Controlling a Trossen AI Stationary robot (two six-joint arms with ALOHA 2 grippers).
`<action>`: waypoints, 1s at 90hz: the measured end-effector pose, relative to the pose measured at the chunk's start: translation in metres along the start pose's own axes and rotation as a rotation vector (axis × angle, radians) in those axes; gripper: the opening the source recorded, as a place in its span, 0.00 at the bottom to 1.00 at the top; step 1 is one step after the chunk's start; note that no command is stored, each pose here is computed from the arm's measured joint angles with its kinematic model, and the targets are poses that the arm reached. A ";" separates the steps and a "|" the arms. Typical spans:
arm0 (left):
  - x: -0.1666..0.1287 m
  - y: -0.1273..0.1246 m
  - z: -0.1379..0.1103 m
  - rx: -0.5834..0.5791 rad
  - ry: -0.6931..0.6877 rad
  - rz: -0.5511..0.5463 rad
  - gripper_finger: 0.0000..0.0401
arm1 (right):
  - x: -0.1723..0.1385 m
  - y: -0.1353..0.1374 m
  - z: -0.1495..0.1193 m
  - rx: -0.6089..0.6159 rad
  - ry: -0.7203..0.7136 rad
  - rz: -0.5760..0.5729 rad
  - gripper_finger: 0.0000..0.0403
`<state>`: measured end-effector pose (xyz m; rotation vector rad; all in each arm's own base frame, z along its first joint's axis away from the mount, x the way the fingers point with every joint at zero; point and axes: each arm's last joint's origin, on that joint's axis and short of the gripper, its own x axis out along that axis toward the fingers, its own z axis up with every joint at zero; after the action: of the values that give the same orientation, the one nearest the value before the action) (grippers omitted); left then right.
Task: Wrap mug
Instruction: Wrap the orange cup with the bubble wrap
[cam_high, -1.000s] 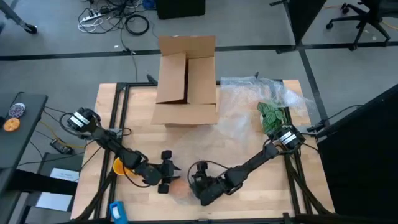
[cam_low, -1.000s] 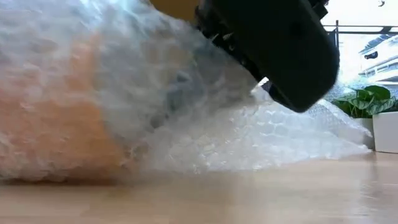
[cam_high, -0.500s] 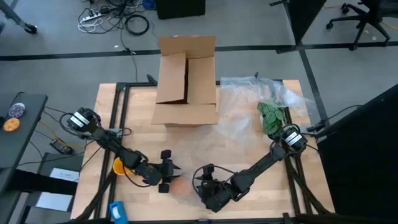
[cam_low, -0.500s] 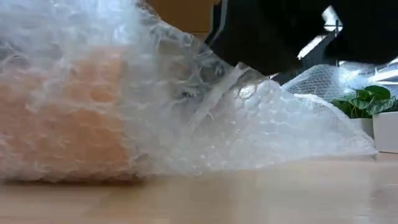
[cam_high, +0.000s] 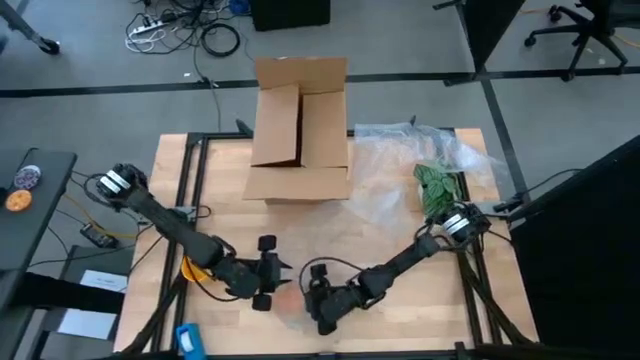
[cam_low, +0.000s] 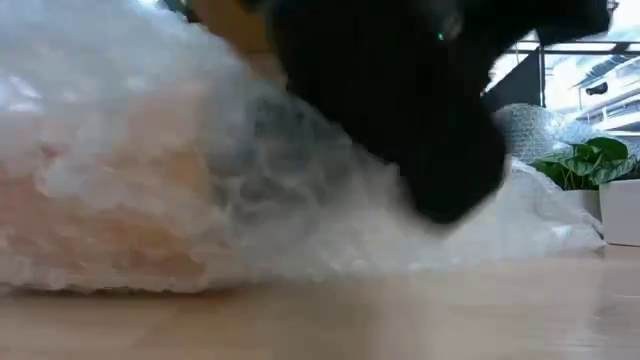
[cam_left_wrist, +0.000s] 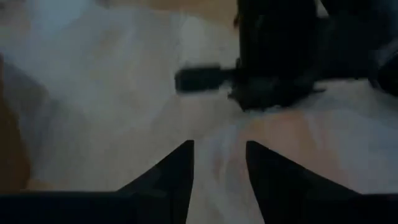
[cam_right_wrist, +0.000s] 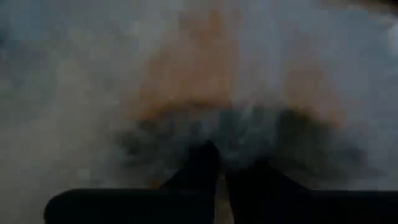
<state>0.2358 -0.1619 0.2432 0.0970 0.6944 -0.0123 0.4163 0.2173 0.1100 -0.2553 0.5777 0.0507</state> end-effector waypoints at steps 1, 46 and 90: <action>-0.003 -0.001 0.001 -0.003 0.010 0.000 0.33 | 0.001 0.000 -0.001 0.001 -0.001 0.000 0.00; -0.022 -0.044 -0.043 -0.286 0.070 0.013 0.33 | -0.003 -0.003 0.003 -0.069 0.017 0.050 0.00; -0.004 -0.044 -0.051 -0.279 0.106 0.049 0.33 | -0.083 0.013 0.037 -0.095 0.076 -0.047 0.00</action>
<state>0.1979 -0.2009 0.2032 -0.1535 0.7928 0.1375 0.3652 0.2410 0.1823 -0.3648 0.6459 0.0230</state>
